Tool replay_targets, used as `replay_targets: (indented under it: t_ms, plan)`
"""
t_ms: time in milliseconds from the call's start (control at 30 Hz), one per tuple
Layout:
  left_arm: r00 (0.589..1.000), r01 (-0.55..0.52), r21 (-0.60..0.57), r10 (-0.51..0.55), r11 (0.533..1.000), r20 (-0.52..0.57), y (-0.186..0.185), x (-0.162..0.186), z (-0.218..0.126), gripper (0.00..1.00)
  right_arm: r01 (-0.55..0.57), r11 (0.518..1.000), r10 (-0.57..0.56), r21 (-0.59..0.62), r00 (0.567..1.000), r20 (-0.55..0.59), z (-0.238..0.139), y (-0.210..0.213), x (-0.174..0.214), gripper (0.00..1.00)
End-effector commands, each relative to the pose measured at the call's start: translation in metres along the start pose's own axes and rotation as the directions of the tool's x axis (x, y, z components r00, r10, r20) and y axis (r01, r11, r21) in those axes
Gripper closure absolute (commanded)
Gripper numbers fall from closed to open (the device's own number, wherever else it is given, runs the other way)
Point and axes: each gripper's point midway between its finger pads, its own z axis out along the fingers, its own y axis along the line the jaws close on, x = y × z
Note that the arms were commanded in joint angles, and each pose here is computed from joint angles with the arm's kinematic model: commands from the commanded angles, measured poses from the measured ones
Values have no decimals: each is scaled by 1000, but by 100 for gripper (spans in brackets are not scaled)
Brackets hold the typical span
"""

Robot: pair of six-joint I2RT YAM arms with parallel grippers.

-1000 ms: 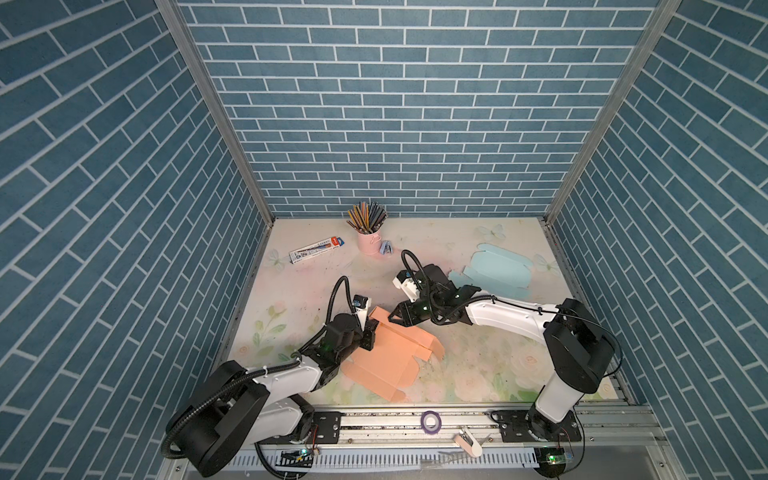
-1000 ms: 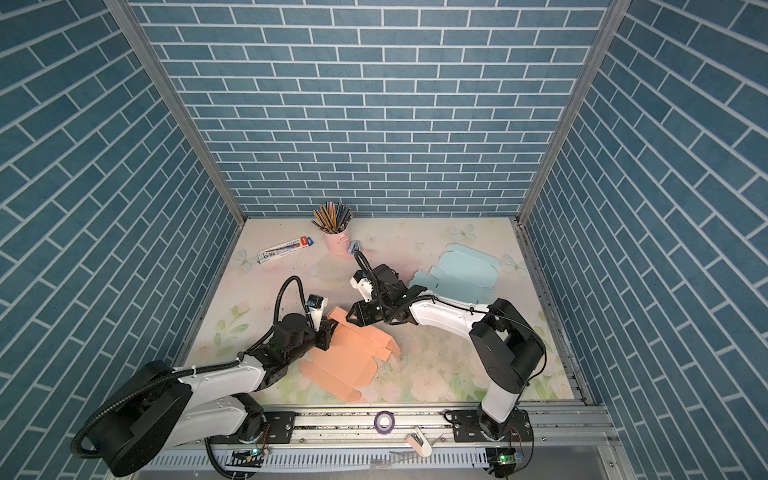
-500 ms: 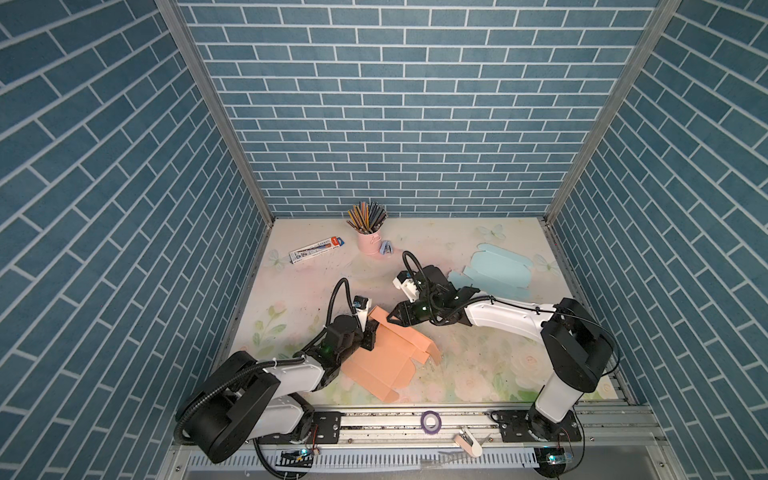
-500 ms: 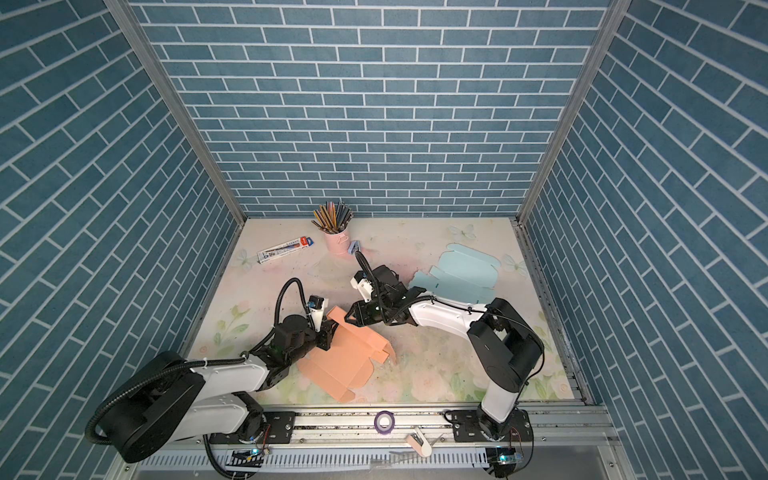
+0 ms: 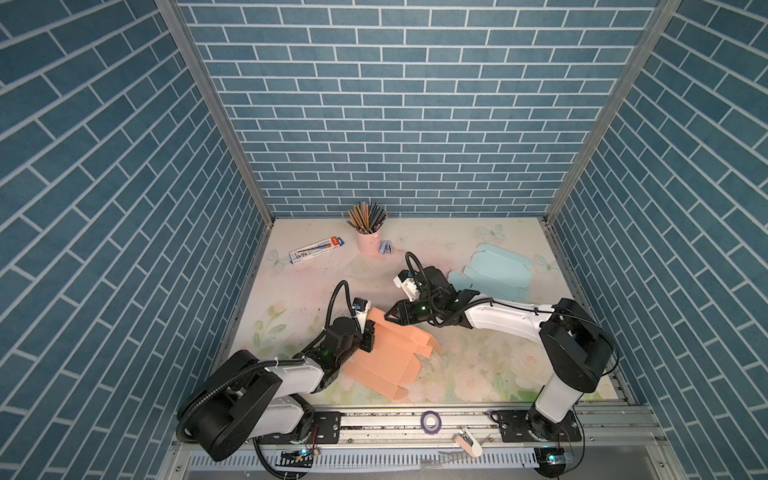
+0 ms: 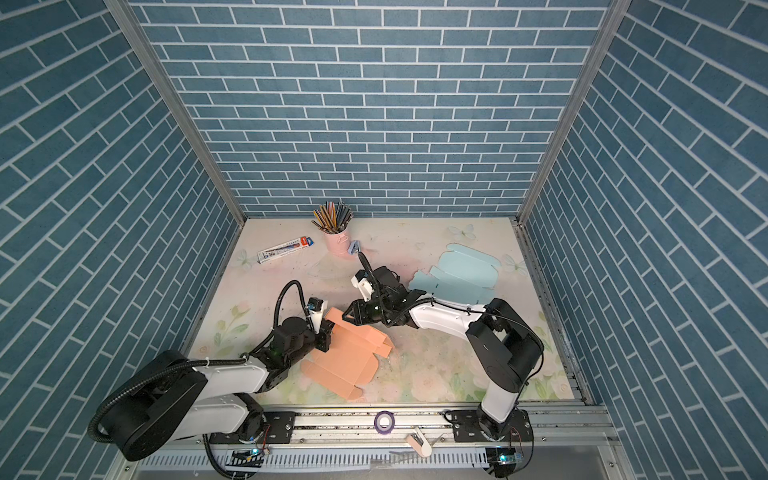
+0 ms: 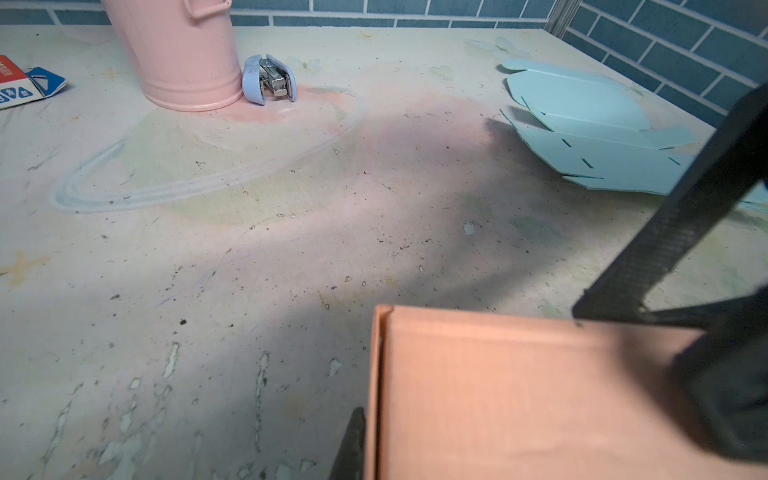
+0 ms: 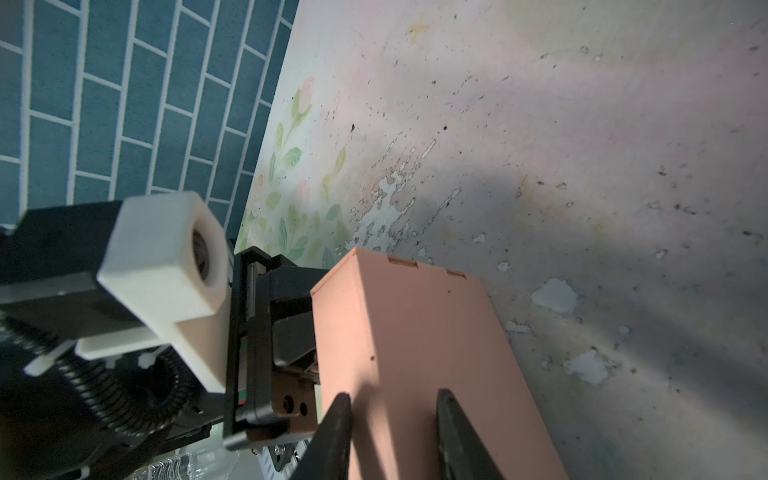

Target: Fold the paper box

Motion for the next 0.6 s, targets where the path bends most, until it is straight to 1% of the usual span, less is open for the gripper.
replay_targets:
  t_ms: [0, 567]
  plan:
    - [999, 8, 9, -8, 1000, 33, -3, -6, -1, 83, -58, 998, 57, -17, 996, -67, 10, 3, 24, 66]
    - [1000, 8, -1, -8, 1000, 18, -1, 5, 3, 79, -67, 998, 66, -11, 996, -53, 12, 3, 25, 66]
